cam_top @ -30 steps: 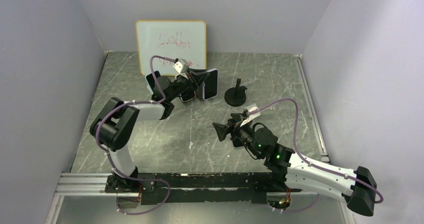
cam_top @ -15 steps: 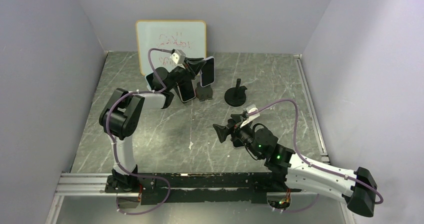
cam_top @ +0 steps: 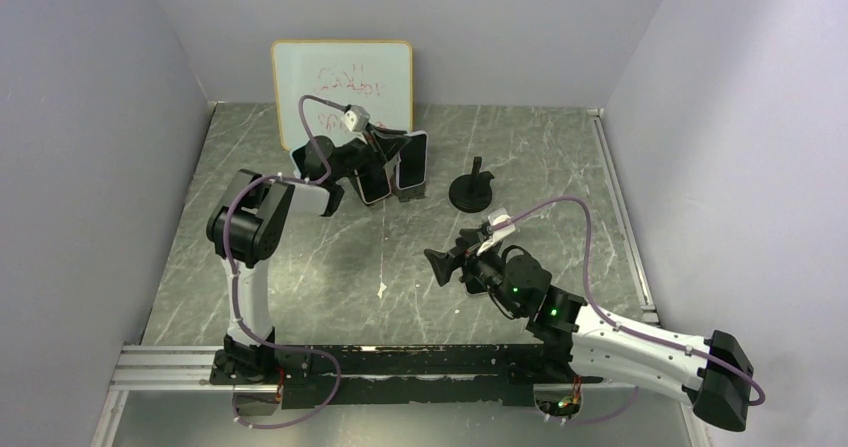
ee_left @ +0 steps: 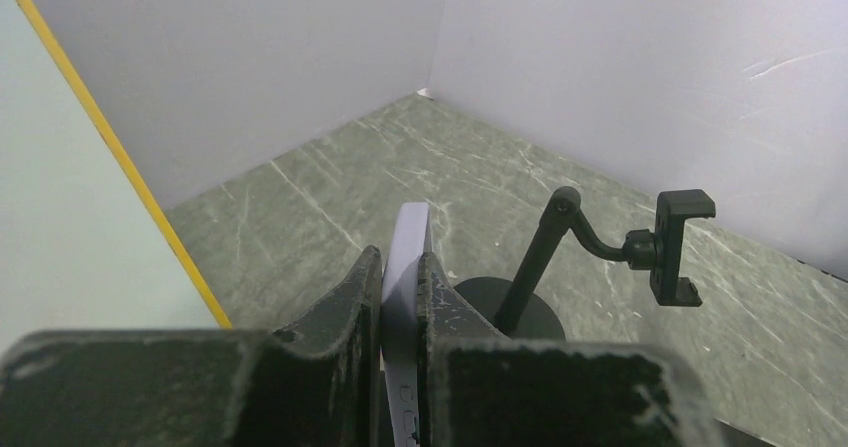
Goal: Place the phone on the phone stand
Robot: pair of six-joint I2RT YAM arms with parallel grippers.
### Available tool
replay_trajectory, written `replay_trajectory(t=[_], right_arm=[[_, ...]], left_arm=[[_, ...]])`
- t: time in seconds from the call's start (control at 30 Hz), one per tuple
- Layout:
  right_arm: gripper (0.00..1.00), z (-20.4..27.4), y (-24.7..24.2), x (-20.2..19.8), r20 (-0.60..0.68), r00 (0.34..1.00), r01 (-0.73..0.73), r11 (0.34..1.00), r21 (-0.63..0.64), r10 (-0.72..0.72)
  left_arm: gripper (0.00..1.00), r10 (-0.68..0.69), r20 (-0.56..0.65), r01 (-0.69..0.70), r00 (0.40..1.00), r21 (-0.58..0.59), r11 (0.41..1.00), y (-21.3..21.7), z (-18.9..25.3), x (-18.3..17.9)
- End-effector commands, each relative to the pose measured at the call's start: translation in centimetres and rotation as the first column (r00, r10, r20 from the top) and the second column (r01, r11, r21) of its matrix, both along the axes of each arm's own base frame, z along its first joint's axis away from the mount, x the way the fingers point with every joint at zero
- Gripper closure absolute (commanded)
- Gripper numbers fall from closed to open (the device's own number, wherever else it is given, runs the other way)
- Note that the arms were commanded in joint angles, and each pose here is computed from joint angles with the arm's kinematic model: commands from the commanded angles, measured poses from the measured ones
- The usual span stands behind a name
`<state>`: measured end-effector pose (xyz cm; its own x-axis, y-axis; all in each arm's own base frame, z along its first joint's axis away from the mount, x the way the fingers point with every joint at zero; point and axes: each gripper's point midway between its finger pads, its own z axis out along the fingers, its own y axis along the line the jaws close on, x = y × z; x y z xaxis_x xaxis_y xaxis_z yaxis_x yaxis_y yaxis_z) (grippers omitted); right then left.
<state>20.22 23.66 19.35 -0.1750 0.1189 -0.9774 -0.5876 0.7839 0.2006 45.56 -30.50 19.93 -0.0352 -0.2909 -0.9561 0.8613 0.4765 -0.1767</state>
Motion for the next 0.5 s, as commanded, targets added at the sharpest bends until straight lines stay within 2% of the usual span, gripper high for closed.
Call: replay_trajectory(t=[0.0, 0.47], right_arm=[[0.00, 0.0, 0.1, 0.1, 0.006, 1.000, -0.003, 1.000, 0.006, 0.003], [0.00, -0.7, 0.6, 0.3, -0.010, 1.000, -0.010, 1.000, -0.001, 0.010]], left_arm=[[0.95, -0.040, 0.123, 0.045, 0.992, -0.037, 0.998, 0.6, 3.1, -0.8], [0.95, -0.073, 0.090, 0.084, 0.993, -0.114, 0.990, 1.4, 0.4, -1.5]])
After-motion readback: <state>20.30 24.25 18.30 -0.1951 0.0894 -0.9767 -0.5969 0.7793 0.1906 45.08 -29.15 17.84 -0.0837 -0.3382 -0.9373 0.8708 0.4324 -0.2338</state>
